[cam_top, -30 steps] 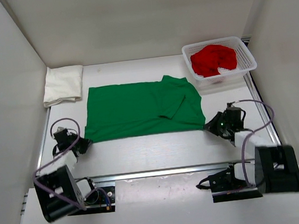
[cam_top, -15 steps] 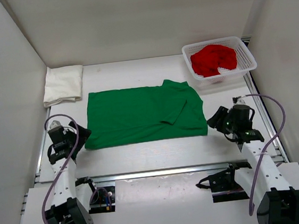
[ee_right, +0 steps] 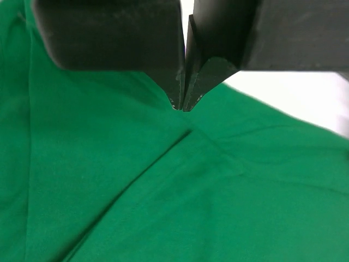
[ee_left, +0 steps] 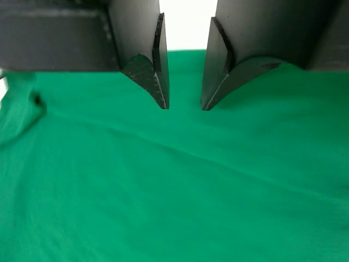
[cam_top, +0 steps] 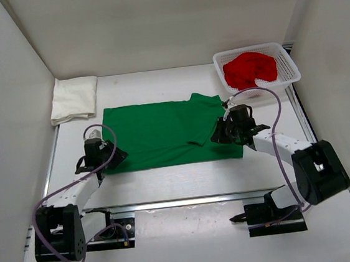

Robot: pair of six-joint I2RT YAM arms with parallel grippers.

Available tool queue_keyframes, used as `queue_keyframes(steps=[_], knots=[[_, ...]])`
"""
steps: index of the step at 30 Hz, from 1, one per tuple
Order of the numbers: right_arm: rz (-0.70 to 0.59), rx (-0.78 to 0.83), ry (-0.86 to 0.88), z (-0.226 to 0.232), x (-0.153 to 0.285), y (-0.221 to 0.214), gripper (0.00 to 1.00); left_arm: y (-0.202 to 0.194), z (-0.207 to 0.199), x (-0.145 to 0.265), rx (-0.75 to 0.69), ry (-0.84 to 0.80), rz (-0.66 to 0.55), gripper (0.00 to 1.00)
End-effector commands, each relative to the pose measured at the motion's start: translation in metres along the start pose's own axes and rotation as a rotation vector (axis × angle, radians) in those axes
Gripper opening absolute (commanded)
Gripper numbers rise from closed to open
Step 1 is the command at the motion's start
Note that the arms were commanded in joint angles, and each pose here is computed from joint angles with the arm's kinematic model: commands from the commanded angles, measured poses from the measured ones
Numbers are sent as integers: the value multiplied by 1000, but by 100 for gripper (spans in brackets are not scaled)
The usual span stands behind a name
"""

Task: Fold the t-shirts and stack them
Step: Fold the flattened tshirt in 1/3 of the way

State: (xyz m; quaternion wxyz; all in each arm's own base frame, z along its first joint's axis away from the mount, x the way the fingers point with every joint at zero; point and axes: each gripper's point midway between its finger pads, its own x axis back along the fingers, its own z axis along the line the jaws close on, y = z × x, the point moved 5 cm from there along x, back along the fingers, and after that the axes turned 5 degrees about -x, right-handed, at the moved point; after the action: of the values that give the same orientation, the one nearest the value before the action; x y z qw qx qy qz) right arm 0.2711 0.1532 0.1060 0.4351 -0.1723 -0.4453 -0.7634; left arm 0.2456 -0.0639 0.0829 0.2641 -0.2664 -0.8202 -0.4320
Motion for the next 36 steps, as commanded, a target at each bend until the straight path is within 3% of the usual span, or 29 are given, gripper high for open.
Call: queue_keyframes(steps=[1, 8, 13, 20, 25, 30, 36], knots=[[-71, 32, 75, 15, -13, 22, 0, 7, 22, 0, 159, -31, -53, 40], [12, -22, 81, 6, -42, 2, 0, 1, 53, 14, 207, 87, -168, 43], [26, -14, 90, 6, -48, -4, 0, -11, 72, 18, 260, 182, -144, 42], [42, -34, 90, -1, -52, -11, 0, -26, 88, 16, 376, 197, -153, 44], [55, -54, 86, -3, -56, -13, 0, -11, 66, 16, 393, 72, -162, 46], [45, -64, 92, 1, -66, -3, 0, 10, 17, 18, 215, -26, -170, 44], [-21, -91, 164, 24, -102, 54, 1, 7, -13, 20, 149, -108, -172, 46]])
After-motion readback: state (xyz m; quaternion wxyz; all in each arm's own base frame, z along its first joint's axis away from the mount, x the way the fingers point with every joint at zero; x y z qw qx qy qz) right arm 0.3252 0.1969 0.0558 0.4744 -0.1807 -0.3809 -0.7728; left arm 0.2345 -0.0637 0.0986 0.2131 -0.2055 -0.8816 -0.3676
